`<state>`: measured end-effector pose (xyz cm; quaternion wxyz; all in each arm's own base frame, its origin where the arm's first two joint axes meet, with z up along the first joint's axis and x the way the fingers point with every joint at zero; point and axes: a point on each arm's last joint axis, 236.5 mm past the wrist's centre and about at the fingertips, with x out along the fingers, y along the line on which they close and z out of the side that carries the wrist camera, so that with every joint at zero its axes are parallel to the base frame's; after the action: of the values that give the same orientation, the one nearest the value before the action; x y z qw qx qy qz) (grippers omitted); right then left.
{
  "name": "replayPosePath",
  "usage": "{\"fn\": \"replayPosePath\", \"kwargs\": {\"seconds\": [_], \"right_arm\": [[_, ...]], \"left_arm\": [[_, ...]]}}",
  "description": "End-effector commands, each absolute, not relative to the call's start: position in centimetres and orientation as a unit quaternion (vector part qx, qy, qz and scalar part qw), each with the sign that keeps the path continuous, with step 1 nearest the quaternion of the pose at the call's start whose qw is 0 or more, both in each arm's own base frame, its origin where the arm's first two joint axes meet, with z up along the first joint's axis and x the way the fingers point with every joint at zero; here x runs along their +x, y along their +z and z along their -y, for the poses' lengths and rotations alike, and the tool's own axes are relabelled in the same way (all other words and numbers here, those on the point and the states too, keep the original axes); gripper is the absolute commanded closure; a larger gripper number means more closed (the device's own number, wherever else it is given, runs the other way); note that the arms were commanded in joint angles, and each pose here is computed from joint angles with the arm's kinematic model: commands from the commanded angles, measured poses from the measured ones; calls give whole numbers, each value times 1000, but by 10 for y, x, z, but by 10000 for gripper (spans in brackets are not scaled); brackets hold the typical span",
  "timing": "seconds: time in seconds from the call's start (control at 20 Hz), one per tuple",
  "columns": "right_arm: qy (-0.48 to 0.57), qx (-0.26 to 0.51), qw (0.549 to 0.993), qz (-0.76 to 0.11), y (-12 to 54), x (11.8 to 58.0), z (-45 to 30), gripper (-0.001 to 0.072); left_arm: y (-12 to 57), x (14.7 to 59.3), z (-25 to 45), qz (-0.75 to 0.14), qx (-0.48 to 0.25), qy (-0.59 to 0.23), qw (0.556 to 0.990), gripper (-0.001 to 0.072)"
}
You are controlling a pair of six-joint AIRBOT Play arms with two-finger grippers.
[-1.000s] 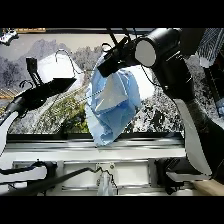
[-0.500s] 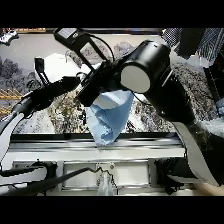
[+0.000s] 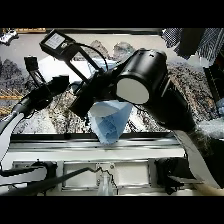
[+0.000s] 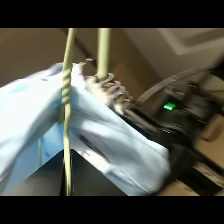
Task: Fold the clothes and pants, and hang the long-sleeved shirts on hangers.
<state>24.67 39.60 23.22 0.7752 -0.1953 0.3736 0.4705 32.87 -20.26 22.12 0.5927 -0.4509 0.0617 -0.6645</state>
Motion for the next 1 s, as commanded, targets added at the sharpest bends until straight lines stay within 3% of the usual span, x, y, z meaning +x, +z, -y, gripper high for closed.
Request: {"fn": "replayPosePath", "kwargs": {"seconds": [0.0, 0.1, 0.15, 0.2, 0.25, 0.45, 0.5, 0.55, 0.6, 0.65, 0.7, 0.75, 0.8, 0.95], "right_arm": [[457, -199, 786, -366, 237, 255, -388, 687], [462, -197, 786, -359, 245, 250, -386, 680], [464, -195, 789, -353, 252, 247, -382, 548], [465, -192, 792, -346, 261, 244, -377, 342], [467, -187, 797, -333, 274, 240, -372, 209], [468, -158, 845, -204, 370, 231, -337, 211], [463, -168, 858, -146, 399, 230, -324, 249], [448, -204, 867, -79, 427, 231, -306, 376], [424, -272, 863, -22, 443, 234, -288, 454], [394, -357, 847, 16, 450, 240, -267, 443], [374, -397, 838, 17, 447, 247, -253, 310], [359, -407, 840, -10, 435, 258, -241, 81], [353, -413, 838, -44, 417, 267, -234, 2], [374, -422, 810, -160, 348, 284, -232, 2]], "left_arm": [[237, 314, 196, -33, -451, -688, 568, 701], [242, 311, 196, -22, -445, -691, 569, 701], [244, 309, 198, -18, -441, -694, 569, 701], [246, 307, 199, -18, -439, -696, 568, 701], [247, 305, 200, -17, -437, -698, 567, 701], [250, 299, 205, -12, -429, -705, 564, 701], [251, 297, 207, -13, -428, -708, 562, 701], [252, 294, 209, -13, -426, -711, 560, 701], [254, 291, 211, -12, -423, -714, 558, 701], [257, 287, 213, -12, -419, -719, 554, 701], [258, 282, 216, -14, -414, -724, 551, 701], [259, 278, 218, -17, -408, -728, 550, 701], [259, 275, 220, -19, -406, -731, 548, 701], [259, 275, 220, -19, -405, -731, 548, 701]]}}
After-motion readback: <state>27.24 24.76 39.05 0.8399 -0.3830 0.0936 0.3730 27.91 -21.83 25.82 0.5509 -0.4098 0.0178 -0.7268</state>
